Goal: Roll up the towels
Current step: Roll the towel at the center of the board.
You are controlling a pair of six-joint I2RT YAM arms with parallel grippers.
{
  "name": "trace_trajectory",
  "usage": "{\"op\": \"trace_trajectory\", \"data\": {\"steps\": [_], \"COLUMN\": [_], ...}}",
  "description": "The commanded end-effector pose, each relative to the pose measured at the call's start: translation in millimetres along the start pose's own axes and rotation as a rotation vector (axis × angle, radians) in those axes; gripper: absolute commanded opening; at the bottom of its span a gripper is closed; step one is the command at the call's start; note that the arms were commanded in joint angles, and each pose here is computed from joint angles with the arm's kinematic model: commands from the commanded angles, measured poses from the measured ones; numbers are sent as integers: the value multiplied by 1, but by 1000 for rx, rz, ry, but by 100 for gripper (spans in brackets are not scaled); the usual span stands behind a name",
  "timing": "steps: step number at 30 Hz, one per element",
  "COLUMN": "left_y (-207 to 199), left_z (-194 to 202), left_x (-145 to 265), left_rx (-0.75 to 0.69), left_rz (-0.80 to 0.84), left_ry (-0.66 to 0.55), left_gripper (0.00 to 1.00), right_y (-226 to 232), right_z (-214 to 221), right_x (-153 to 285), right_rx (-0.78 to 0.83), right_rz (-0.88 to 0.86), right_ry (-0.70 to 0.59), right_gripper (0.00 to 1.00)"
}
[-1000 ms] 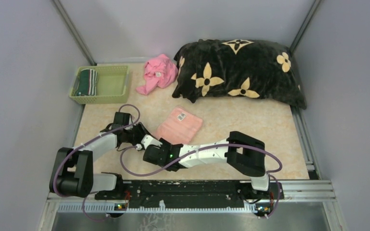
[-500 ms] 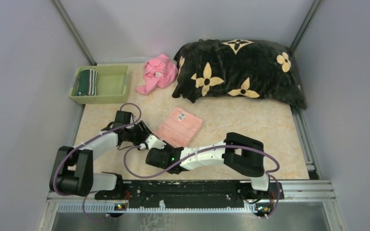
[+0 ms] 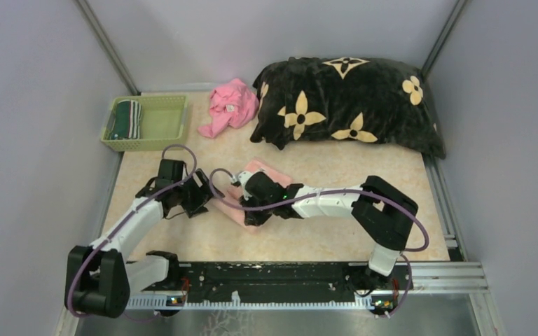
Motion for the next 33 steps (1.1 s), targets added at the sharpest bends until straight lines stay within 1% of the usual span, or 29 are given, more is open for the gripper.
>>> {"op": "trace_trajectory", "data": {"steps": [1,8,12,15,18,21,24,26,28,32,33], "left_y": [-1,-6,-15,-15,-8,5,19,26,32,36,37], "left_z": [-1,9,5,2,7,15,21,23,24,26,27], "left_x": [15,10,3,-4,-17,-28,-37,-41,-44,-47,-47], "left_rx": [-26,-11,-9,-10,-7,6,12,10,4,-7,-10], "left_rz": [-2,61,101,91,60,18,-32,-65,-90,-119,-124], "left_ry": [-25,10,16,15,46,79,94,102,108,120,124], "left_gripper": [85,84,83,81,75,66,63,62,61,60,60], "right_y": [41,19,10,2,-6,-12,-17,-20,-24,-31,-33], "right_z": [6,9,17,23,29,33,34,31,26,13,11], "right_x": [16,11,3,-3,-9,-13,-13,-9,-2,17,22], "right_rx": [-204,-414,-503,-578,-627,-639,-625,-592,-545,-411,-375], "right_rz": [-478,-643,-668,-677,-651,-609,-554,-516,-473,-313,-270], "right_ry": [66,113,144,155,167,175,178,163,140,94,86], "right_gripper": [0,0,0,0,0,0,0,5,15,31,33]}}
Point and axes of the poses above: each gripper's point midway between its finger pads, its own x axis back along the fingers, its own y axis along the line the jaws close on, z = x × y, the point moved 1 cm from there along x, back along the fingers, and after that the axes turned 1 degree about -x, right-handed, at the moved point
